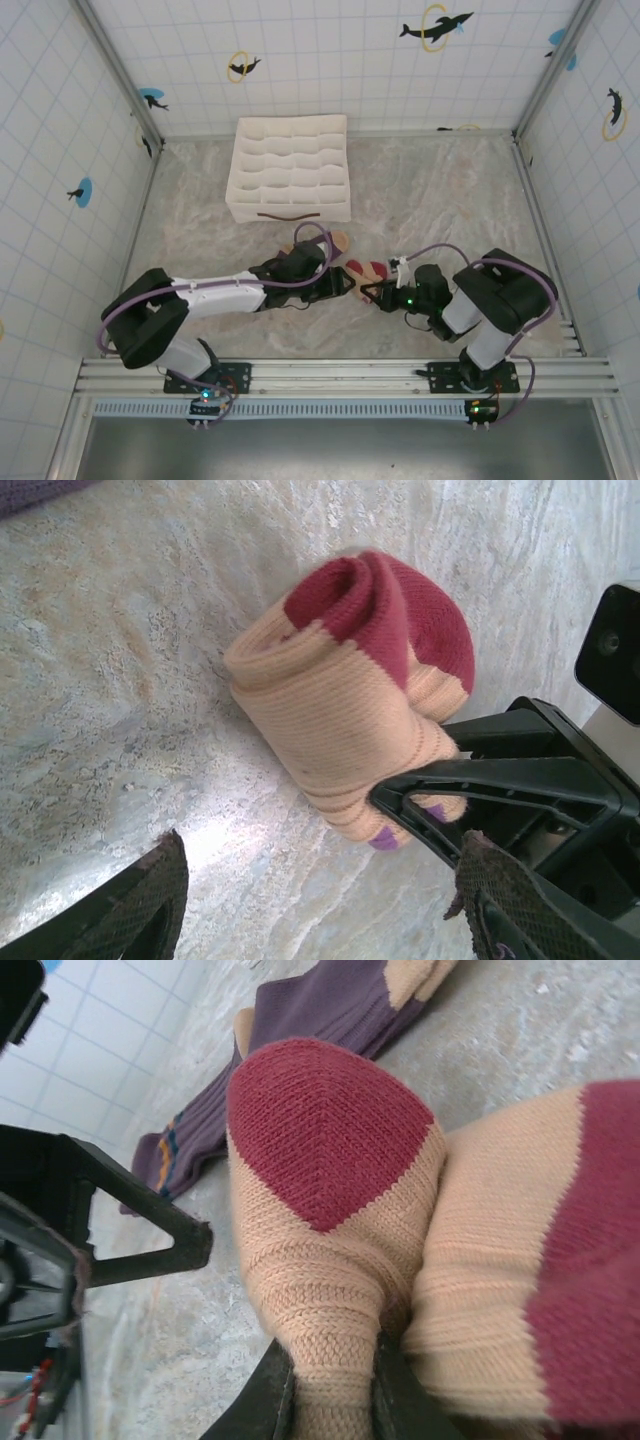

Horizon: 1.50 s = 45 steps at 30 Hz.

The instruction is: Roll the socks

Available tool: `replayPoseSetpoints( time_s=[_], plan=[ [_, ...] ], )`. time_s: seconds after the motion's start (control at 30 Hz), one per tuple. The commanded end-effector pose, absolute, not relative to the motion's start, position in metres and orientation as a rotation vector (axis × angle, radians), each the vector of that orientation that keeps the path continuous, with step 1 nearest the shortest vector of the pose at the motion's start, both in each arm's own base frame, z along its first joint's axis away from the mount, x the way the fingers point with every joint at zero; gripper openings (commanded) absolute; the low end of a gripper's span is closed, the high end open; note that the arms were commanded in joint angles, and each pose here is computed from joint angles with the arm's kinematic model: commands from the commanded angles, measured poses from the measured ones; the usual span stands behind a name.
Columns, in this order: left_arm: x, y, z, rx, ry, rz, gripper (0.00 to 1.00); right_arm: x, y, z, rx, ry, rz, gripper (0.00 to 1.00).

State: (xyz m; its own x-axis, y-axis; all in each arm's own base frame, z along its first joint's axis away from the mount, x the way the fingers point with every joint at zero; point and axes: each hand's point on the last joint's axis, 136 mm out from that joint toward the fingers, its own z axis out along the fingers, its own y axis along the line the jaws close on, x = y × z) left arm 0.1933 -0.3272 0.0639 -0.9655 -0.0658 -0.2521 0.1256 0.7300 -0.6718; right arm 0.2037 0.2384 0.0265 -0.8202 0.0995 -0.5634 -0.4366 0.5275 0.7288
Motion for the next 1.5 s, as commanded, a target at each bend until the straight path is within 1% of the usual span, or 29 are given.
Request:
replayPoseSetpoints(
  time_s=[0.0,0.2,0.33,0.47,0.73,0.87,0.97,1.1,1.2,1.3,1.4,1.47],
  plan=[
    [0.197,-0.329,0.054,0.078,2.667,-1.024,0.71,0.172,0.217,-0.014,-0.063,2.474,1.327,0.00],
    [0.208,-0.343,0.049,0.051,2.665,-1.025,0.71,0.171,0.206,-0.039,0.084,2.605,1.296,0.00],
    [0.214,-0.351,0.043,0.020,2.671,-1.010,0.71,0.170,0.196,-0.044,0.184,2.622,1.282,0.00],
    [0.219,-0.357,0.035,0.011,2.684,-0.997,0.68,0.168,0.192,-0.048,0.220,2.652,1.267,0.00],
    [0.222,-0.358,0.014,-0.049,2.733,-0.951,0.51,0.170,0.194,-0.043,0.252,2.635,1.305,0.00],
    [0.224,-0.355,0.008,-0.095,2.746,-0.914,0.37,0.172,0.196,-0.040,0.244,2.625,1.321,0.02],
    [0.227,-0.348,0.005,-0.119,2.759,-0.849,0.20,0.173,0.197,-0.034,0.217,2.606,1.331,0.12],
    [0.225,-0.343,0.005,-0.109,2.782,-0.825,0.01,0.177,0.197,-0.026,0.149,2.587,1.290,0.24],
    [0.223,-0.341,0.008,-0.080,2.792,-0.829,0.00,0.181,0.196,-0.022,0.045,2.593,1.187,0.39],
    [0.219,-0.340,0.012,-0.031,2.803,-0.828,0.00,0.189,0.196,-0.012,-0.070,2.583,1.062,0.50],
    [0.213,-0.340,0.016,0.030,2.827,-0.828,0.00,0.199,0.195,0.001,-0.170,2.574,0.901,0.55],
    [0.208,-0.339,0.017,0.068,2.850,-0.819,0.00,0.203,0.197,0.011,-0.247,2.554,0.810,0.61]
  ],
)
